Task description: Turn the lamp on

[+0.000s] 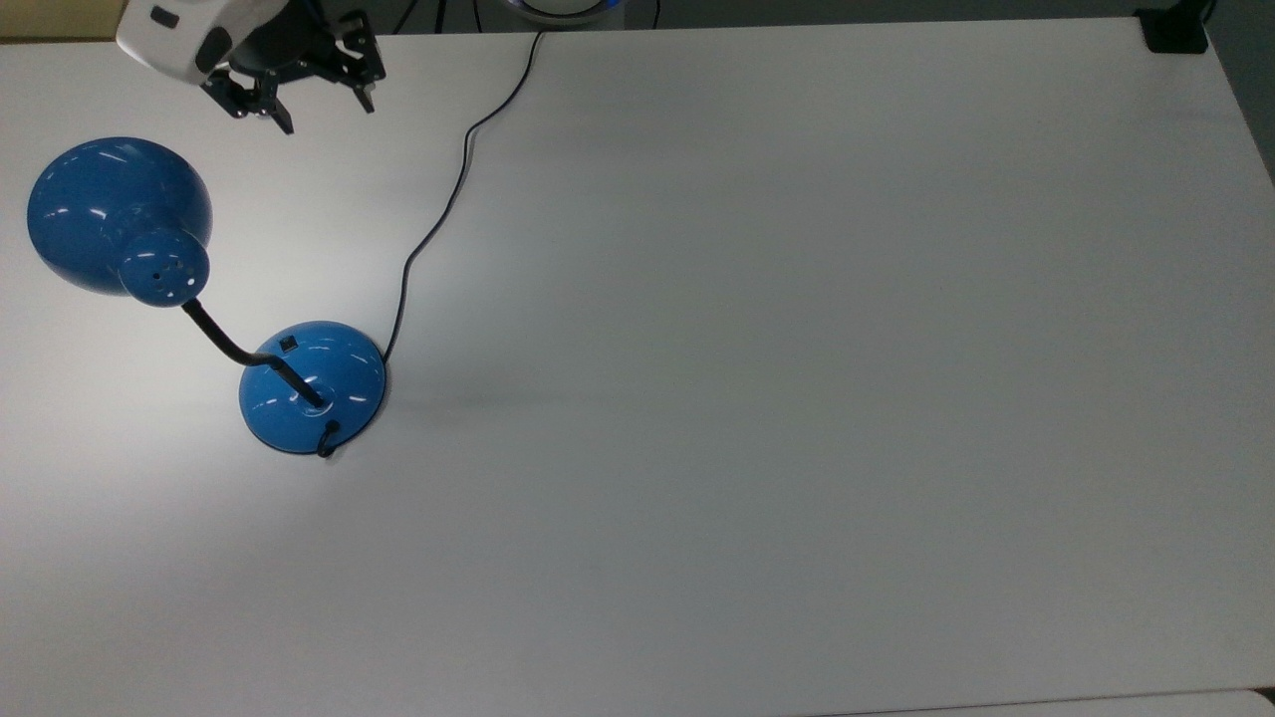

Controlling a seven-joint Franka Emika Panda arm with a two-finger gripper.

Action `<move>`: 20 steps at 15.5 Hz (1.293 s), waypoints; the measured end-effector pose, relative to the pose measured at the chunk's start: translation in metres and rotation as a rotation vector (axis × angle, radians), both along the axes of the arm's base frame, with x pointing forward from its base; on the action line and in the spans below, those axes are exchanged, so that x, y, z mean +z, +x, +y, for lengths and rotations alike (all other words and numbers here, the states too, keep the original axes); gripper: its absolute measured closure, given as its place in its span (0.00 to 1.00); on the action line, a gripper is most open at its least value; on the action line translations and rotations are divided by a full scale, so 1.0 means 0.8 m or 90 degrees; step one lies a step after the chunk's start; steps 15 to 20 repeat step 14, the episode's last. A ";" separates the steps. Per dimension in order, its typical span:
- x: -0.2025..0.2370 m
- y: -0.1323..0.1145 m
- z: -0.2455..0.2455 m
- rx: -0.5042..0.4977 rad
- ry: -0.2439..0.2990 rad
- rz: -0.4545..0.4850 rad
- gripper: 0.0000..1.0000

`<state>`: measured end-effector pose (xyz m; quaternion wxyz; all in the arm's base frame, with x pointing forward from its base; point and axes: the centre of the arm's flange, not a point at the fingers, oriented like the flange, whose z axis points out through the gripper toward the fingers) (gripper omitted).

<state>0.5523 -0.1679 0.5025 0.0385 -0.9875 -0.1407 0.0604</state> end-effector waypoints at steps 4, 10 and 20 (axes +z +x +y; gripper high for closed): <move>0.081 0.000 0.033 -0.080 0.015 -0.054 0.00; 0.114 0.010 0.121 -0.166 0.005 -0.087 0.00; 0.121 0.023 0.134 -0.209 0.004 -0.129 0.00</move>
